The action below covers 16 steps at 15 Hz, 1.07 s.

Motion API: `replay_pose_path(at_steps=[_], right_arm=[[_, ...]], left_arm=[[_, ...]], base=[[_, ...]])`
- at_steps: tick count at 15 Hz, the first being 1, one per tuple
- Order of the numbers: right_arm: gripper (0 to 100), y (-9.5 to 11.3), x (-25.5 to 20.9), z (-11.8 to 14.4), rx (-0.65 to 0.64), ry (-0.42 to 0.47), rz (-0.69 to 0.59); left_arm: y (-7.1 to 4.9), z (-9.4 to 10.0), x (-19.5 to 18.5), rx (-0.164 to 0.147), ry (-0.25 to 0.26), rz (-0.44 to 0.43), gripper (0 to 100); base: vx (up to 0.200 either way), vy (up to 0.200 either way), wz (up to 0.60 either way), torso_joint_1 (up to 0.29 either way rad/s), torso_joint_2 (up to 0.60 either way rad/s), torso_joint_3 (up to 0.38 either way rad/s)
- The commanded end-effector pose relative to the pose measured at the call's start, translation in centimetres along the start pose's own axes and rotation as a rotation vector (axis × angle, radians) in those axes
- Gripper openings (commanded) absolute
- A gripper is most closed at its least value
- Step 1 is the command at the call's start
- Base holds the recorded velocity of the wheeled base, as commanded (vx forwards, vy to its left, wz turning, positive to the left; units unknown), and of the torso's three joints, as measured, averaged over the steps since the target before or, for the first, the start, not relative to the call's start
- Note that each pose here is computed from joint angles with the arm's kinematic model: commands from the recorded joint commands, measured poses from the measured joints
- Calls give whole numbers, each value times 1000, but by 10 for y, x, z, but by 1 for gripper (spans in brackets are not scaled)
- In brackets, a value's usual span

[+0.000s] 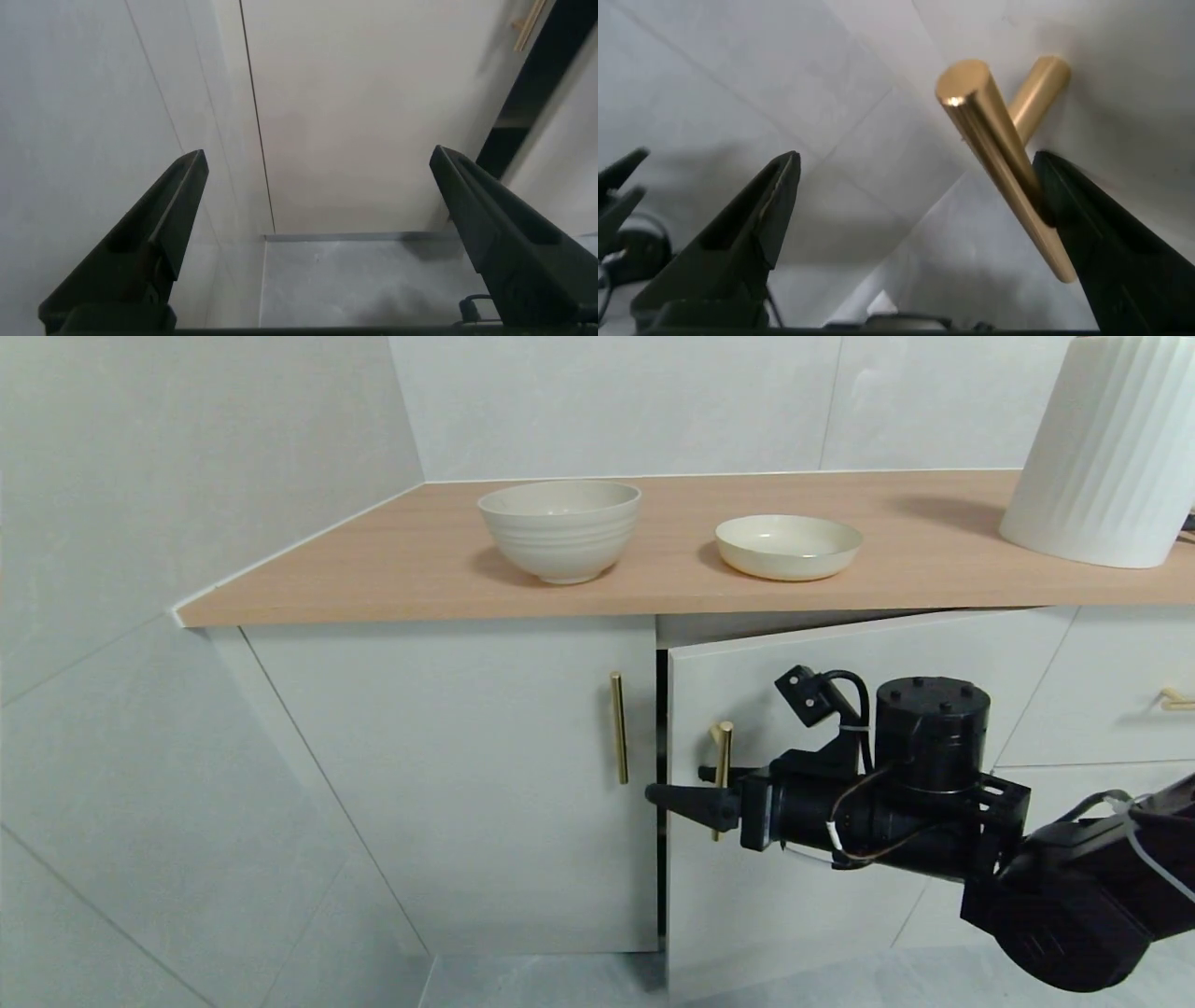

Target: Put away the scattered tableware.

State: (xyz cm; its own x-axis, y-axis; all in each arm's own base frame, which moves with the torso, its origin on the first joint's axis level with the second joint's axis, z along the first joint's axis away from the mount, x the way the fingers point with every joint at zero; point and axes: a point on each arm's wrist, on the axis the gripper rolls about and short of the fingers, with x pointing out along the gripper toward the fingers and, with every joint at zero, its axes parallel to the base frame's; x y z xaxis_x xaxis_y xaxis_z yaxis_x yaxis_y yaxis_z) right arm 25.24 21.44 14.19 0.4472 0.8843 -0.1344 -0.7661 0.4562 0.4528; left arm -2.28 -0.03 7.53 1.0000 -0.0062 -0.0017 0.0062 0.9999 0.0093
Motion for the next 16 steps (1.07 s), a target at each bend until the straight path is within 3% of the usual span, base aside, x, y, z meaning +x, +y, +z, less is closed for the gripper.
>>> replay_pose_path(at_steps=[1,4,9,16], right_arm=[[100,23,-13,0,-16,-1,60],[100,41,-32,1,-29,-11,93],[100,48,-70,-19,-10,39,93],[100,53,-89,-39,7,119,150]], left_arm=[[0,0,0,0,0,0,100],[0,0,0,0,0,0,100],[0,0,0,12,0,-1,100],[0,3,0,2,-17,-3,100]], base=[[0,0,0,0,0,0],[0,0,0,0,0,0],[0,0,0,0,0,0],[0,0,0,0,0,0]])
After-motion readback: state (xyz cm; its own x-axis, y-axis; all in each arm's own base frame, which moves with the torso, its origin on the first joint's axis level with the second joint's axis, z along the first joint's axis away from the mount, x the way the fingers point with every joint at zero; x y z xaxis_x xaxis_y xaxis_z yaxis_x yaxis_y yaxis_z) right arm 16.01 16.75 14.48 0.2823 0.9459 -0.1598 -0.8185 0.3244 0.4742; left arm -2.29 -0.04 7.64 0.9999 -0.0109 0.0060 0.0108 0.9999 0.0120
